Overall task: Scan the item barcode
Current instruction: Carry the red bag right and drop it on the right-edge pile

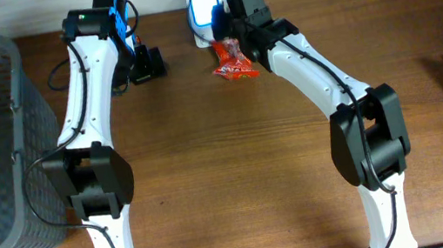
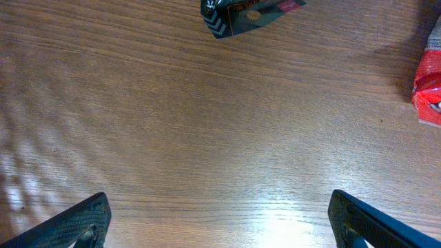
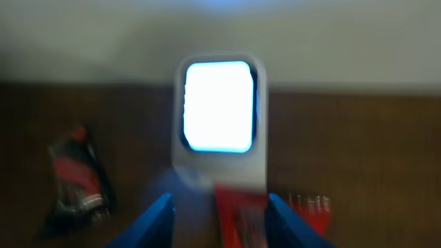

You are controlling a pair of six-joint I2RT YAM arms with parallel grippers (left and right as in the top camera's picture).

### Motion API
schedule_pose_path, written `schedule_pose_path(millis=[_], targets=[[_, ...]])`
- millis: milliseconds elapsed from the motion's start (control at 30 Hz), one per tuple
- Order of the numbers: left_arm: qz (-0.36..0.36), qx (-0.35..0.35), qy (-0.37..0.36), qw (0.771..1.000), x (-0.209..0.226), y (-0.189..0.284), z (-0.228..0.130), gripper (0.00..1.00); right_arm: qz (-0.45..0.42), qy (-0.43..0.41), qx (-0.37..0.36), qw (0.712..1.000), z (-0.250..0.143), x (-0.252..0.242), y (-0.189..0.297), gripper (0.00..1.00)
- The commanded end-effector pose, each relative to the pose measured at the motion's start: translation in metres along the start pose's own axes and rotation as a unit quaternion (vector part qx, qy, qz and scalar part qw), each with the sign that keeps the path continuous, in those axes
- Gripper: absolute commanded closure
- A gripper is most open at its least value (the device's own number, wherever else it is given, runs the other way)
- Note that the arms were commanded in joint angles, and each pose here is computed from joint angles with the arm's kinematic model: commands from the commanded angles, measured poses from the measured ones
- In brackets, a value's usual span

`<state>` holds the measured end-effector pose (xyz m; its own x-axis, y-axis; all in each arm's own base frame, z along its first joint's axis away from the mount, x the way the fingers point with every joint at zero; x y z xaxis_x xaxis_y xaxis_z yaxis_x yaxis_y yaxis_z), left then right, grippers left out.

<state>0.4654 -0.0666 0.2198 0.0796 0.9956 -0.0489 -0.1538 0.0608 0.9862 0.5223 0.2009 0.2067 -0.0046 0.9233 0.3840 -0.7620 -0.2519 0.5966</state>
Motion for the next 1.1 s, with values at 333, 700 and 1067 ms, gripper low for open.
schedule_pose_path(millis=[333, 700, 1067], targets=[[0.005, -0.004, -0.003, 1.0, 0.0, 0.004, -0.001, 0.01, -0.092, -0.024, 0.143, 0.985, -0.084, -0.043, -0.055, 0.51], [0.005, -0.004, -0.003, 1.0, 0.0, 0.004, -0.001, 0.01, -0.255, -0.032, 0.098, 0.961, -0.077, -0.07, -0.033, 0.96], [0.005, -0.004, -0.003, 1.0, 0.0, 0.004, -0.001, 0.01, -0.345, -0.102, 0.044, 0.932, 0.011, -0.136, 0.057, 0.96]])
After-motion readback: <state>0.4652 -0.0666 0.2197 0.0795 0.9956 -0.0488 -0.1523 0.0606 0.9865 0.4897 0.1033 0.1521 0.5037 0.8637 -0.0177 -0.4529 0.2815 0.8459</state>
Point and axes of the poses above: each gripper's point midway between its finger pads, its own y axis back along the fingers, its own x axis along the line the jaws close on, z = x × y, the point moved 9 cm from there along y, back along the fingers, and after that the axes turned 14 degrees about -y, right-handed, at the moved point
